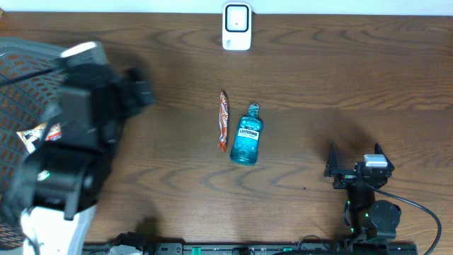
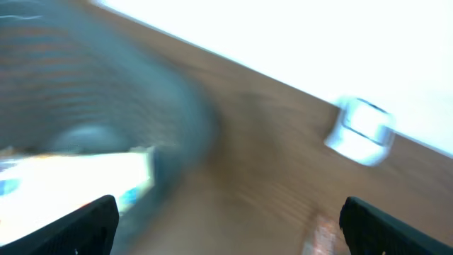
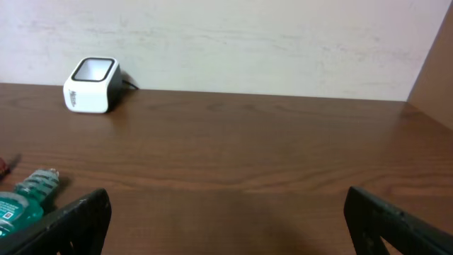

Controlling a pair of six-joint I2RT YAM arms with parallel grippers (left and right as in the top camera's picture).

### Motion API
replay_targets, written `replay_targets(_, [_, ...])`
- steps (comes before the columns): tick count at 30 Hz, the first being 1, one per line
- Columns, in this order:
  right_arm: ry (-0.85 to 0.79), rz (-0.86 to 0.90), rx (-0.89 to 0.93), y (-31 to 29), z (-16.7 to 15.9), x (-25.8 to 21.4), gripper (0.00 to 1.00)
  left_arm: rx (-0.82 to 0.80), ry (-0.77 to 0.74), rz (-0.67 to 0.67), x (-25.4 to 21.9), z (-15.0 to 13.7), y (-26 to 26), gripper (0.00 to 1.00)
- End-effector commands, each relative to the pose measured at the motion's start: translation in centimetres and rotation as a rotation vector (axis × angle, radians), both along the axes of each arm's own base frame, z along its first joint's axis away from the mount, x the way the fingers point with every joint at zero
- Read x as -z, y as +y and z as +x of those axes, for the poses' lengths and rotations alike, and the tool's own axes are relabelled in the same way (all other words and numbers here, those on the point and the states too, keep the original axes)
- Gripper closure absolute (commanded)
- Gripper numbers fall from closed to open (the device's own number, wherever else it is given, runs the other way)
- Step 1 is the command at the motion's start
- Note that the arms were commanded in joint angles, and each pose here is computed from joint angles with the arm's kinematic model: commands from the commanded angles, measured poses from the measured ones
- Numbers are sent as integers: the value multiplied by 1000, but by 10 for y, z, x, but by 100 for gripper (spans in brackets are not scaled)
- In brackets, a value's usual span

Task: Scan the item barcode
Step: 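Place the chocolate bar on the table left of the bottle, then reach the left gripper into the basket and grasp the snack packet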

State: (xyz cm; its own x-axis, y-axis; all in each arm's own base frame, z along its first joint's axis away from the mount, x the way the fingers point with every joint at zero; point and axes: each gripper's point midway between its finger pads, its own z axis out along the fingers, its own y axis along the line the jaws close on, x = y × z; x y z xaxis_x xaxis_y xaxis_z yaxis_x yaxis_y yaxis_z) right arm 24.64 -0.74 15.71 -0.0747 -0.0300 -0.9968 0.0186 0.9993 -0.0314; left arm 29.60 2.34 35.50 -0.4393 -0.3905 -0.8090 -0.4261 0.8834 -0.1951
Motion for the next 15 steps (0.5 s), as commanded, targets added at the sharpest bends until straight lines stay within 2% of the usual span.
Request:
replay_targets(1, [-1, -5, -4, 1, 0, 0, 1, -346, 12, -87, 10, -29, 67, 0])
replay_targets(5, [-1, -5, -4, 1, 0, 0, 1, -717, 34, -265, 39, -70, 114, 0])
replay_targets(8, [-1, -5, -4, 1, 0, 0, 1, -920, 47, -384, 64, -91, 135, 1])
replay_targets(12, [-1, -5, -4, 1, 0, 0, 1, -1093, 76, -528, 100, -100, 151, 1])
replay_targets(15, [-1, -5, -4, 1, 0, 0, 1, -1139, 148, -656, 133, -91, 152, 1])
